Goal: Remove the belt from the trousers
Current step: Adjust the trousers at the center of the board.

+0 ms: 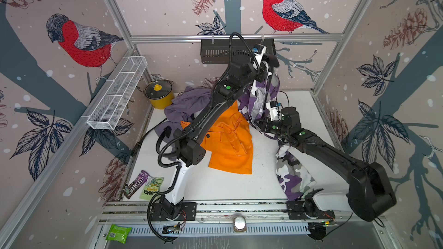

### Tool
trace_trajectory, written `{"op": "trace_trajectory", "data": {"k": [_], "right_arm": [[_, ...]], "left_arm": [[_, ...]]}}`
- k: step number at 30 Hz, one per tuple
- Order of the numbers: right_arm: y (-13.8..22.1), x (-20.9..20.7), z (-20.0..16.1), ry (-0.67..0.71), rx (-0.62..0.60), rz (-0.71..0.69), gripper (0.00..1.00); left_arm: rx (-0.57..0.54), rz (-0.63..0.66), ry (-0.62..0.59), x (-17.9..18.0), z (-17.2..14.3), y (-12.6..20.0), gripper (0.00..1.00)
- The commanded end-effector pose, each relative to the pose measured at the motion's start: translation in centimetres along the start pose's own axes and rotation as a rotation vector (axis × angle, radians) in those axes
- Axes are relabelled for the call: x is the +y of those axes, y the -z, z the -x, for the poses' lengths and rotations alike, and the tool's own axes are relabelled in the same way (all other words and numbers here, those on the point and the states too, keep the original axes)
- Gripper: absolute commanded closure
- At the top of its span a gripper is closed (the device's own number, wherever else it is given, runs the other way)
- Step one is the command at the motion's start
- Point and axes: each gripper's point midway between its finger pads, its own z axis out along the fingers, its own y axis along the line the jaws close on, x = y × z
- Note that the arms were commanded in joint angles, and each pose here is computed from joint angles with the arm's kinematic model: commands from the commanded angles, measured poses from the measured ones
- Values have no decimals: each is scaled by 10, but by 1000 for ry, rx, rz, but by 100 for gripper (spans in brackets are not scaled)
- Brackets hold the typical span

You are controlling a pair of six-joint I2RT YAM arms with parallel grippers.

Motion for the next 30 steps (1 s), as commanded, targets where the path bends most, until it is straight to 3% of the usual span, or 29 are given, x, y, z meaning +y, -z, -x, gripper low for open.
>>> {"op": "trace_trajectory", "data": {"k": [1,4,7,11,16,22,26,29,30], "right_arm": [[31,-12,3,-45,-47,-91,58],[75,-28,5,-93,-102,-187,35],[118,-33,17,-87,-201,-265,21],[152,-47,41,-18,-260,-401,11],[151,-62,74,89,-268,-477,8],[129,-58,108,188,-245,-444,7],[111,-50,107,231,-214,-417,6],[99,-65,93,241,-169,-487,7],[98,-77,88,229,-159,-523,12]], "left_arm": [[-20,-128,-14,-21,-12,-11,100],[102,-156,-8,-24,-69,-24,100],[185,-193,-20,-34,-108,-31,100],[222,-243,-46,-56,-128,-36,100],[223,-279,-77,-75,-125,-34,100],[247,-315,-127,-97,-123,-26,100],[261,-314,-134,-103,-126,-27,100],[270,-306,-127,-101,-126,-26,100],[268,-312,-124,-102,-124,-25,100]]}}
